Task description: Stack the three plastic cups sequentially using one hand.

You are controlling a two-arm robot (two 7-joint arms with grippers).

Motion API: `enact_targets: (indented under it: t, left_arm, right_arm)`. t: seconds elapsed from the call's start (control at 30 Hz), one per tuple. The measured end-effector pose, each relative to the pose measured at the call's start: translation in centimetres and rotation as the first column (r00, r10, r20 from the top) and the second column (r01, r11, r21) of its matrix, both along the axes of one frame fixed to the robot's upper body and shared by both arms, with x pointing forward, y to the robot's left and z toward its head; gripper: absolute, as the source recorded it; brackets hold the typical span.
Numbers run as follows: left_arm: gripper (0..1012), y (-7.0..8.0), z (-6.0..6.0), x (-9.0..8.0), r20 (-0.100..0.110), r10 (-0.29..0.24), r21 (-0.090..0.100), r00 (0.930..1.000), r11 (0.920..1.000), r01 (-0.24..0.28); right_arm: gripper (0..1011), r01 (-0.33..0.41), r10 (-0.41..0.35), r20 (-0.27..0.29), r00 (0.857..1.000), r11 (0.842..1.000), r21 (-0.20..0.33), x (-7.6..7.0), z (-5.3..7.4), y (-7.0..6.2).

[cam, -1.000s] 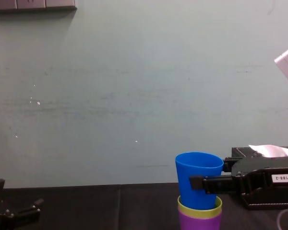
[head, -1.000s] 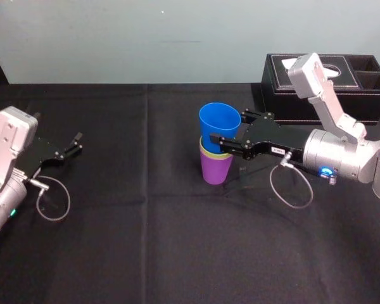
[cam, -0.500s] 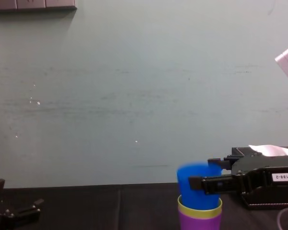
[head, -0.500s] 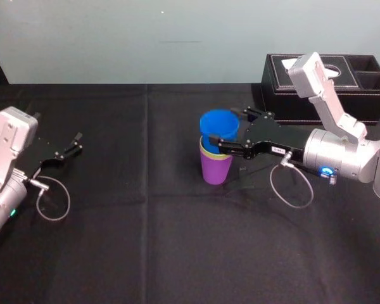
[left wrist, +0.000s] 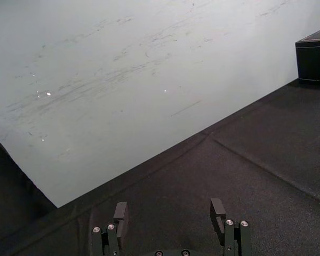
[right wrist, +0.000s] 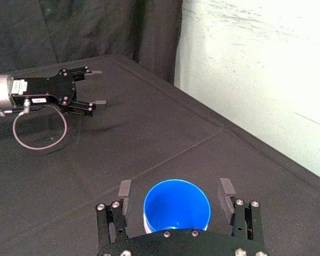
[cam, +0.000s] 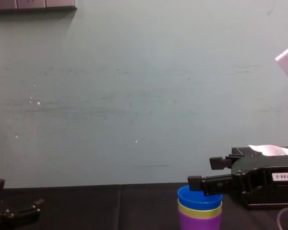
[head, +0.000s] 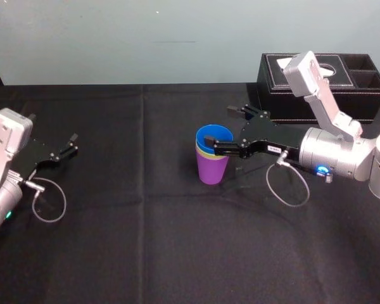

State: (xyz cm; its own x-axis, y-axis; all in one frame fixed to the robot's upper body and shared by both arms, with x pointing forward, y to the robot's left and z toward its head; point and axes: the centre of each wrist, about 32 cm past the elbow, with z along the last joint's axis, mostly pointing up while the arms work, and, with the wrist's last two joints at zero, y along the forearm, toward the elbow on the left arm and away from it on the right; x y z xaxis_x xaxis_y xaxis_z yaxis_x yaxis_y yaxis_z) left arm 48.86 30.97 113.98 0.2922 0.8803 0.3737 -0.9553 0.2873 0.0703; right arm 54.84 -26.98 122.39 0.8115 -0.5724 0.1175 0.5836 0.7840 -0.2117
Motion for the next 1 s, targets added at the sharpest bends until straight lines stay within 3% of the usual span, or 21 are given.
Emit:
enact_targets:
  t: [0.5,0.73,1.0]
  left_arm:
    - [1011,0.0,0.0,0.0,0.0,0.0,0.0,1.0,1.0,0.0]
    - [1012,0.0,0.0,0.0,0.0,0.0,0.0,1.0,1.0,0.0]
    - [1012,0.0,0.0,0.0,0.0,0.0,0.0,1.0,1.0,0.0]
  right_arm:
    - [1003,0.049,-0.049,0.028,0.998,0.999,0.0,-0.9,0.3,-0.7]
    - [1003,0.133,-0.133,0.053,0.99,0.991,0.002,-2.0,0.6,-2.3]
    - [1003,0.247,-0.247,0.058,0.967,0.969,0.014,-2.9,0.0,-5.0]
